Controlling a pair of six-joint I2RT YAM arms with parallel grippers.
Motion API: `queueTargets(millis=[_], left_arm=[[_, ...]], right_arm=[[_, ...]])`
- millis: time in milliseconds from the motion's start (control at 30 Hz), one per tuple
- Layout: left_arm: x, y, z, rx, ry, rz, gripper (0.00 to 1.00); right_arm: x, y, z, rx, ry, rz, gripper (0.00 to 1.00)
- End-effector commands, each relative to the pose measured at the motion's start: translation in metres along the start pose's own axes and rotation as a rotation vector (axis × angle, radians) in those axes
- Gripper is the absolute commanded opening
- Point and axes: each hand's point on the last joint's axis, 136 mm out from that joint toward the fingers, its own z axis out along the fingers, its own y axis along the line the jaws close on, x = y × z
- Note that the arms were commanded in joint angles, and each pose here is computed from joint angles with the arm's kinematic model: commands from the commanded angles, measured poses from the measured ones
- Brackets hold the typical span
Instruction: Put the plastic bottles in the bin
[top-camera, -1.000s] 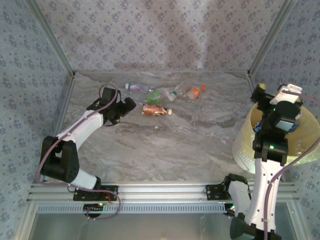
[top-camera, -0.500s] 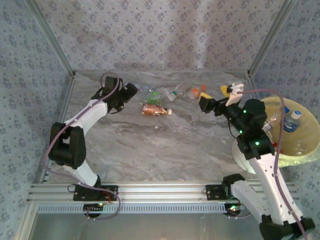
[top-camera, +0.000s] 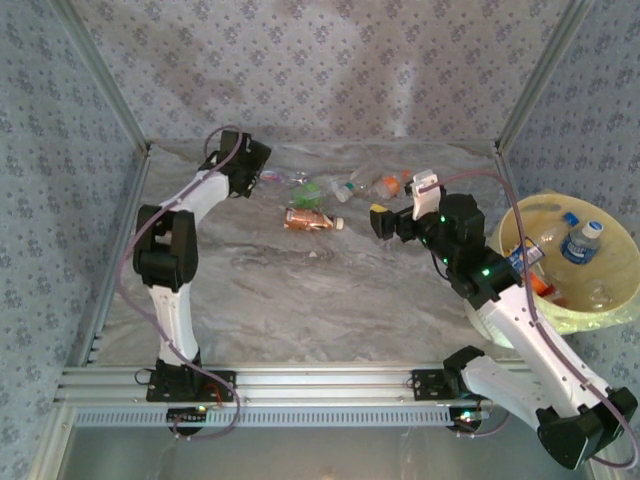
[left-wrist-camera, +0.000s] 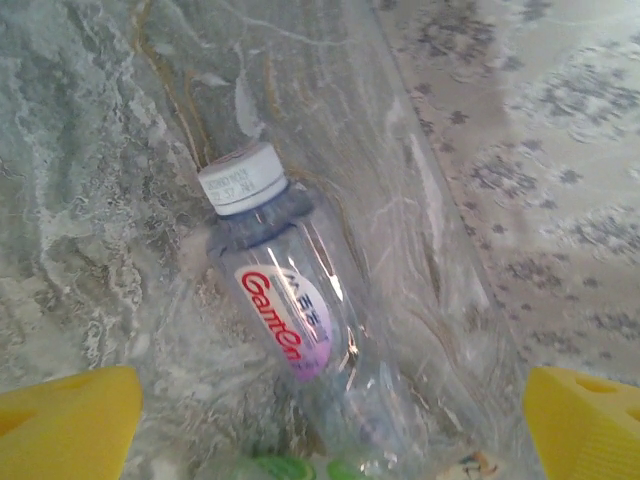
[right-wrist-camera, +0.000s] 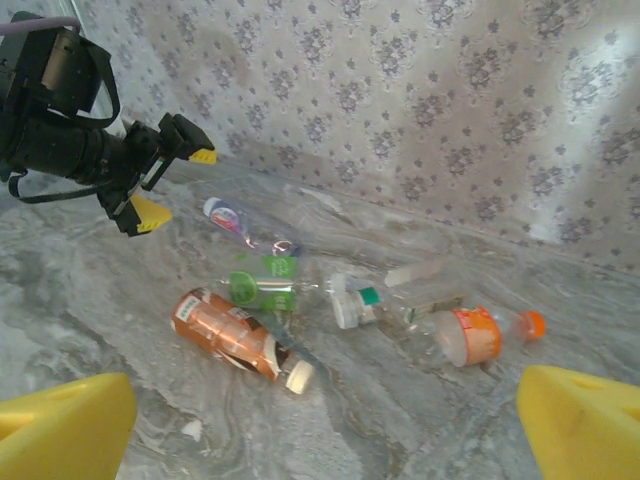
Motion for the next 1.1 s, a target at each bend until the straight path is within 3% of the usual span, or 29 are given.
queueTargets(millis=[0,167,333,700,900,1067], left_arm=[[-0.005,0.009,0.014,-0.070,-0.010,-0.139,0.98],[-0.012,0.025,0.030,-0.181,-0.048,-0.193,0.98],[-0.009,0.019,0.046,-0.189,-0.035,-0.196,0.98],[0.029,0.033,0.071,-0.261,0.043,-0.251,0.97],[0.039,0.035,0.086,-0.239,0.072,-0.258,0.91],[0.043,0.042,0.095,-0.247,0.081,-0.250,0.79]], right_arm=[[-0.014,-0.014,-0.016,0.084,-0.011,-0.056,1.00],[-0.013,-0.021,-0.027,0.124,-0.013,-0.077,1.00],[-0.011,-0.023,-0.029,0.134,0.007,-0.096,1.00],[0.001,-0.024,-0.017,0.149,0.071,-0.128,1.00],[0.007,-0.023,-0.012,0.151,0.099,-0.154,1.00],[0.009,-0.021,-0.010,0.153,0.107,-0.173,1.00]])
